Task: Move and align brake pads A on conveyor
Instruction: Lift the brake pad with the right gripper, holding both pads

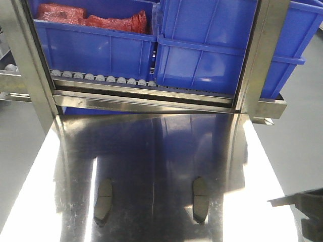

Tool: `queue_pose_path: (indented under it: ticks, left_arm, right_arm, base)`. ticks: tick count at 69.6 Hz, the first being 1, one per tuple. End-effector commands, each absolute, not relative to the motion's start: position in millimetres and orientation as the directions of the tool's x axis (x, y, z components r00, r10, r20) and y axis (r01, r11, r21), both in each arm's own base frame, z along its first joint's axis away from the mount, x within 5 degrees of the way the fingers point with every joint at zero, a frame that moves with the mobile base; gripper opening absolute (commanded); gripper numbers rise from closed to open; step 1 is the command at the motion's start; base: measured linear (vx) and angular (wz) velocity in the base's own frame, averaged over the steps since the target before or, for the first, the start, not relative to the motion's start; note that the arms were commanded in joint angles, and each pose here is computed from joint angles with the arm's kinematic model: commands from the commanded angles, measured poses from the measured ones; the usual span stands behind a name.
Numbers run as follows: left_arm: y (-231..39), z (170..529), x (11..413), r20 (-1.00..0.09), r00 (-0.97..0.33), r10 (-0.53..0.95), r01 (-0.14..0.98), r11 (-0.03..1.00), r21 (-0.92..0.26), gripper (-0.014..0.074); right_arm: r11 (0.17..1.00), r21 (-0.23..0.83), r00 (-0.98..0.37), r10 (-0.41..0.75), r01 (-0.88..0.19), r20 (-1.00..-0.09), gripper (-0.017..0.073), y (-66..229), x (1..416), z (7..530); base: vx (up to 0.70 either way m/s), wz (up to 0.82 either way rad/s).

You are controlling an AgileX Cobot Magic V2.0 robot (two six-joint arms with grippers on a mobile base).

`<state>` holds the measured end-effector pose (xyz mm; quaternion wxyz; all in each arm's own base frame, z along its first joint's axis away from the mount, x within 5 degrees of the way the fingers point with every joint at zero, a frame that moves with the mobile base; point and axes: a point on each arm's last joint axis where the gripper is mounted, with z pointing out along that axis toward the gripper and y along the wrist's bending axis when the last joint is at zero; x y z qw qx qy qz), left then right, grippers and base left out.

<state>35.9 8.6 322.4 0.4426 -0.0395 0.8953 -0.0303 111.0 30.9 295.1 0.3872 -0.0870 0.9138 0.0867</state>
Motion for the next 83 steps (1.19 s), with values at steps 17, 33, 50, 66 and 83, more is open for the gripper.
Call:
queue_pose_path:
  ticks: [17, 33, 50, 66, 83]
  left_arm:
    - [7.9, 335.2, 40.9, -0.841, -0.532, -0.102, -0.033, 0.995, -0.099, -0.0006]
    - [7.9, 335.2, 40.9, -0.841, -0.532, -0.102, -0.033, 0.995, -0.099, -0.0006]
    - [7.9, 335.2, 40.9, -0.841, -0.532, -0.102, -0.033, 0.995, -0.099, -0.0006]
    - [7.9, 335.2, 40.9, -0.841, -0.532, -0.102, -0.033, 0.995, -0.099, -0.0006]
    - [7.9, 335.2, 40.9, -0.841, -0.532, -0.102, -0.033, 0.995, -0.099, -0.0006]
  right_arm:
    - [0.968, 0.082, -0.569, -0.07, -0.237, -0.819, -0.0012, 28.6, 102.7, 310.1]
    - [0.968, 0.082, -0.569, -0.07, -0.237, -0.82, -0.0012, 28.6, 102.7, 310.1]
    - [0.968, 0.082, -0.569, -0.07, -0.237, -0.82, -0.0012, 28.6, 102.7, 310.1]
    - [0.968, 0.082, -0.569, -0.07, -0.237, -0.82, -0.0012, 28.6, 102.7, 310.1]
    - [0.968, 0.082, -0.569, -0.07, -0.237, -0.819, -0.0012, 28.6, 102.7, 310.1]
  base:
    - [0.0, 0.0]
    - [0.0, 0.0]
    - [0.0, 0.0]
    - [0.0, 0.0]
    - [0.0, 0.0]
